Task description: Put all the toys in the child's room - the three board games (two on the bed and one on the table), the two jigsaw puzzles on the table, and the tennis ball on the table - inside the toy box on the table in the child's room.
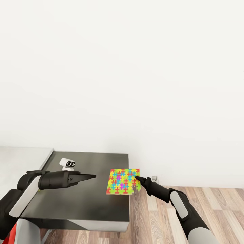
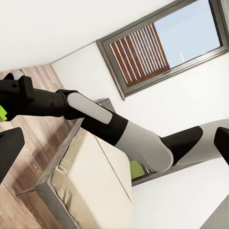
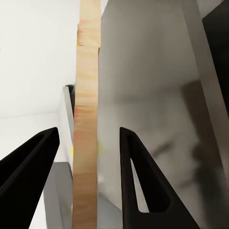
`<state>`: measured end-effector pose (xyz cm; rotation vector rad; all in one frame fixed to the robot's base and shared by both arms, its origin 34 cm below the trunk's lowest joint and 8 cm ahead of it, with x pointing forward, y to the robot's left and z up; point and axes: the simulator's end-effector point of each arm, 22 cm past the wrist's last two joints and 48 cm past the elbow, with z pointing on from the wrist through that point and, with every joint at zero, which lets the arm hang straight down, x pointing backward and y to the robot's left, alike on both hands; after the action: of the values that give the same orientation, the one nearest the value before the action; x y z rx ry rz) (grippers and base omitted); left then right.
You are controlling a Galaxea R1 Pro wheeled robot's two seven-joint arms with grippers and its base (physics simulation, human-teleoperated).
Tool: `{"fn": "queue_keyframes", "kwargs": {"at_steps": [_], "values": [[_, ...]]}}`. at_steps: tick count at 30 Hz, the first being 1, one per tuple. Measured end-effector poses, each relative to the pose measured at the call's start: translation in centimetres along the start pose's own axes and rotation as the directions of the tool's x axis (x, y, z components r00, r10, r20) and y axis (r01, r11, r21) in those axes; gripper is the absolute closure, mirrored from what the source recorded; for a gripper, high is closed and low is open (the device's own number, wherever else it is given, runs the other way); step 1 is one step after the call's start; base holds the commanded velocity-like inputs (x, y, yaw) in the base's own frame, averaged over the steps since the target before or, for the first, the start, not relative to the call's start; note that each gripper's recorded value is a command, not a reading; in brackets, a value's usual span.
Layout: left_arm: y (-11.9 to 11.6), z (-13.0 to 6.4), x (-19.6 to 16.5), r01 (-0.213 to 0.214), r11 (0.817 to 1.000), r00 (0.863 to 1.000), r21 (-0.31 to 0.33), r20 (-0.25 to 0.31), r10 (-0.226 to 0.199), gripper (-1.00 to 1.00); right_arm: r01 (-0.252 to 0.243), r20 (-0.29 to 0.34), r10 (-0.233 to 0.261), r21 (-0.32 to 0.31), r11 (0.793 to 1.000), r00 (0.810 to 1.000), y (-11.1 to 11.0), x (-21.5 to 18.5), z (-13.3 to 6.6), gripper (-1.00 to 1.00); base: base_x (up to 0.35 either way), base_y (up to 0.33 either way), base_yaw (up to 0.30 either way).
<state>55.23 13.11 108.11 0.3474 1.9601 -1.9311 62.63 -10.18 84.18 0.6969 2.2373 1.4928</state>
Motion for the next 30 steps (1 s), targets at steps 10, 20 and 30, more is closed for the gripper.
{"fn": "queue_keyframes", "kwargs": {"at_steps": [10, 20, 30], "values": [[-0.7, 0.0, -0.2, -0.017, 1.0, 1.0, 0.0, 0.001, 0.017, -1.0, 0.016, 0.01, -0.016, -0.009, 1.0, 1.0, 0.8, -0.3, -0.2, 1.0, 0.0, 0.0, 0.0], [-1.3, 0.0, -0.4, -0.033, 0.999, 0.999, -0.004, 0.001, 0.033, -1.0, 0.029, 0.015, -0.028, -0.019, 0.999, 0.999, 1.7, -0.5, -0.3, 1.0, 0.0, 0.0, 0.0], [-1.9, 0.0, -0.5, -0.049, 0.999, 0.999, -0.006, 0.001, 0.049, -1.0, 0.042, 0.019, -0.042, -0.027, 0.999, 0.999, 2.5, -0.7, -0.5, 1.0, 0.0, 0.0, 0.0]]}}
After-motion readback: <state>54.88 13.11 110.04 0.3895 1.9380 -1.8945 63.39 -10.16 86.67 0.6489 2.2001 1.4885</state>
